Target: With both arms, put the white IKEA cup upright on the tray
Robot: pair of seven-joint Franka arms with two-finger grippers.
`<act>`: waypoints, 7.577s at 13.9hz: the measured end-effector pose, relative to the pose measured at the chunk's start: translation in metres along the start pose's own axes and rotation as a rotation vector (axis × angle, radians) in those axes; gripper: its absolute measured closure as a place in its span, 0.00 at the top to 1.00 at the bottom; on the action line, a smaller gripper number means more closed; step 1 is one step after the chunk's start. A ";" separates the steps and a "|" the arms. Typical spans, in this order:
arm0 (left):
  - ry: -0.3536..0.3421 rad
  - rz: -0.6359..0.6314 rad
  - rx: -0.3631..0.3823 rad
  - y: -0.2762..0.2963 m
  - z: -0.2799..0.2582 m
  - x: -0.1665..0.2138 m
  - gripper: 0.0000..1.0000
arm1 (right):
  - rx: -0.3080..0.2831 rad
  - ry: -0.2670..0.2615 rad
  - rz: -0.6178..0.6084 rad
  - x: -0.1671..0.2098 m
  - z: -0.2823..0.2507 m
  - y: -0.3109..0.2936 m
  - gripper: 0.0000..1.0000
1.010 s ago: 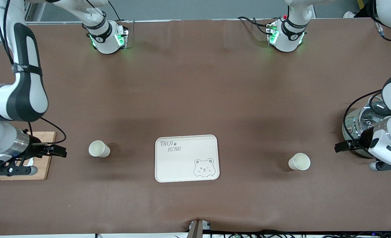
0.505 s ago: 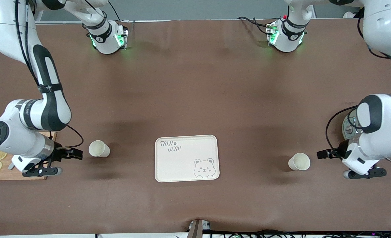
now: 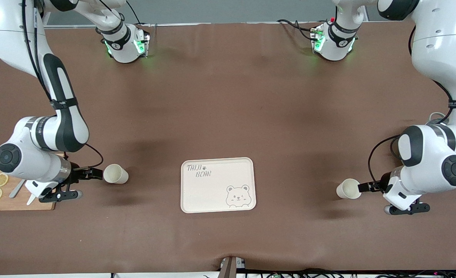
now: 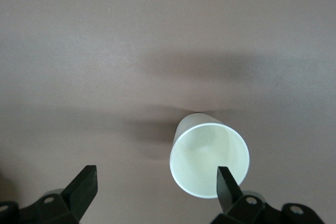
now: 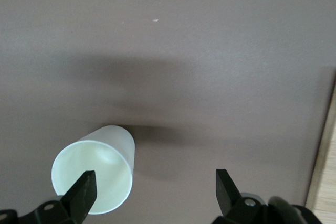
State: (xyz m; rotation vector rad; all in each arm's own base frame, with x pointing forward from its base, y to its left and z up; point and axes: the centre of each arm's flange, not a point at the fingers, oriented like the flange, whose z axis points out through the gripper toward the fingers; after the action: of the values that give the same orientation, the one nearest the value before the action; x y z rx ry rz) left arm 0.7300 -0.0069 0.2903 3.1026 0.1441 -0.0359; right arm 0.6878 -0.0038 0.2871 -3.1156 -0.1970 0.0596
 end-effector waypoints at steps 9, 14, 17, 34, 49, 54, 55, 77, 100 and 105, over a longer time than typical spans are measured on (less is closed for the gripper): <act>-0.035 0.006 -0.003 0.005 0.050 0.000 1.00 | 0.006 -0.048 -0.015 -0.011 0.023 -0.010 1.00; -0.036 0.010 -0.003 0.008 0.054 0.000 0.89 | 0.005 -0.048 -0.029 -0.012 0.037 -0.020 1.00; -0.034 0.010 -0.003 0.008 0.053 0.000 0.57 | 0.001 -0.030 -0.030 -0.009 0.048 -0.020 1.00; 0.041 -0.145 -0.025 0.056 0.008 0.004 0.03 | 0.017 0.000 -0.039 -0.002 0.061 -0.039 0.13; 0.060 -0.410 -0.072 0.279 -0.012 -0.062 0.03 | 0.116 -0.020 0.177 0.032 -0.024 -0.122 0.03; 0.068 -0.467 -0.096 0.328 -0.023 -0.085 0.03 | 0.110 -0.021 0.279 0.019 -0.031 -0.253 0.03; 0.063 -0.485 -0.105 0.337 -0.025 -0.090 0.03 | 0.111 -0.016 0.288 0.017 -0.029 -0.269 0.03; 0.007 -0.648 -0.180 0.401 0.071 -0.124 0.09 | 0.119 0.082 0.328 0.024 0.075 -0.319 0.39; 0.124 -0.385 -0.056 0.225 -0.126 -0.061 1.00 | 0.012 -0.076 0.166 -0.132 -0.356 -0.103 1.00; 0.116 -0.282 -0.014 0.126 -0.167 -0.052 1.00 | 0.021 -0.023 0.208 -0.153 -0.360 0.046 1.00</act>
State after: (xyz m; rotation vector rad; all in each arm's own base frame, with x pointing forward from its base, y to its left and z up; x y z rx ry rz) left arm 0.6940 -0.1313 0.4624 3.0432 0.5815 0.1369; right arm 0.5565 -0.0749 0.6509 -3.1031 0.1267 0.0990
